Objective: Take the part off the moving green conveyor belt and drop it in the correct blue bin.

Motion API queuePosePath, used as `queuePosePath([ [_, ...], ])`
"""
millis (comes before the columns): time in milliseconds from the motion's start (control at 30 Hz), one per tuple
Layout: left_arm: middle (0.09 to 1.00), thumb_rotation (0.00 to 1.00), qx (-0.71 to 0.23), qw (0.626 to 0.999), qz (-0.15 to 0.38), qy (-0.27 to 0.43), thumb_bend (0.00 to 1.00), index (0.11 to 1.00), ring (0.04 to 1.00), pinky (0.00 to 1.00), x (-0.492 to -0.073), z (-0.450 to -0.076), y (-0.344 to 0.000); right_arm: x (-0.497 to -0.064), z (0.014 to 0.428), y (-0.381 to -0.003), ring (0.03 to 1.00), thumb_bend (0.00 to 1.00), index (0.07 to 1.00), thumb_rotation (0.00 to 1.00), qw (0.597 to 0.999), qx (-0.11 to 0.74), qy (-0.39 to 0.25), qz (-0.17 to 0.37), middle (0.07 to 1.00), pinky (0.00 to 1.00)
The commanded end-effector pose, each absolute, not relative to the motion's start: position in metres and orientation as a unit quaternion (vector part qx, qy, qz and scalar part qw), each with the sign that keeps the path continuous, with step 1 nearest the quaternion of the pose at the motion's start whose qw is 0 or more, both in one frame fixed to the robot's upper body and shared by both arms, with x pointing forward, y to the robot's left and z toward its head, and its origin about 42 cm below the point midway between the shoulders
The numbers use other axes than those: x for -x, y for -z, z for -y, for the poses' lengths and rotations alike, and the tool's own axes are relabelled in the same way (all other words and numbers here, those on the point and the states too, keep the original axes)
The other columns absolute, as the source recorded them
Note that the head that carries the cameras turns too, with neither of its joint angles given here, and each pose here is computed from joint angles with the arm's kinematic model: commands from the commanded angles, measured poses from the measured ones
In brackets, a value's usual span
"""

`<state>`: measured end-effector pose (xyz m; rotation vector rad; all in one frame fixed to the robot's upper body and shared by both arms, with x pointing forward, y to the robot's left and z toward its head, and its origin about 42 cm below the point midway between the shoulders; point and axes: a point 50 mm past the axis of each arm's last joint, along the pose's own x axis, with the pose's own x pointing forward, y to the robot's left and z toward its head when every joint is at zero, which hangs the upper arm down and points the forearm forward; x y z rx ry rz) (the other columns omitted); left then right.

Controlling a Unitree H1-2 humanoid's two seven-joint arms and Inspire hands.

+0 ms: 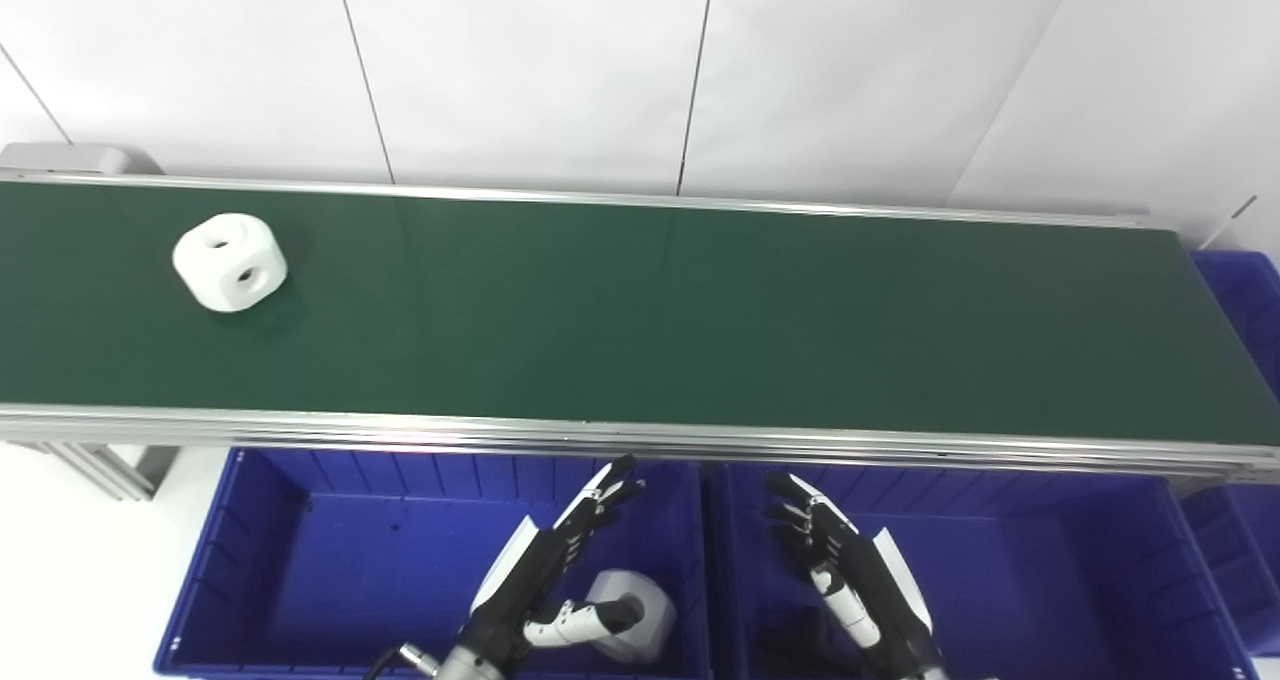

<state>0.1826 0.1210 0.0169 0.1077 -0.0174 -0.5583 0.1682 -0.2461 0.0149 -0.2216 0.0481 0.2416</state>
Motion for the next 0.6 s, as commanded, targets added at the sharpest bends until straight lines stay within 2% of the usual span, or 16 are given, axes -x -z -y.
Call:
queuePosePath([
  [0,0.904,0.75,-0.049,0.960,0.039,0.272,1.00,0.961,0.944,0.91,-0.1892,-0.1178,-0.0238,-0.1723,0.2481,-0.0215,0.827,0.90,0.878,1.00,0.987,0.110,-0.116,0.011,0.895,0.77],
  [567,0.890,0.73,-0.055,0.960,0.034,0.273,1.00,0.945,0.909,0.84,-0.1925,-0.1128,-0.0183,-0.1758,0.2529,-0.0132,0.828,0.92,0.889,0.99,0.987,0.109,-0.117,-0.004,0.911,0.76],
])
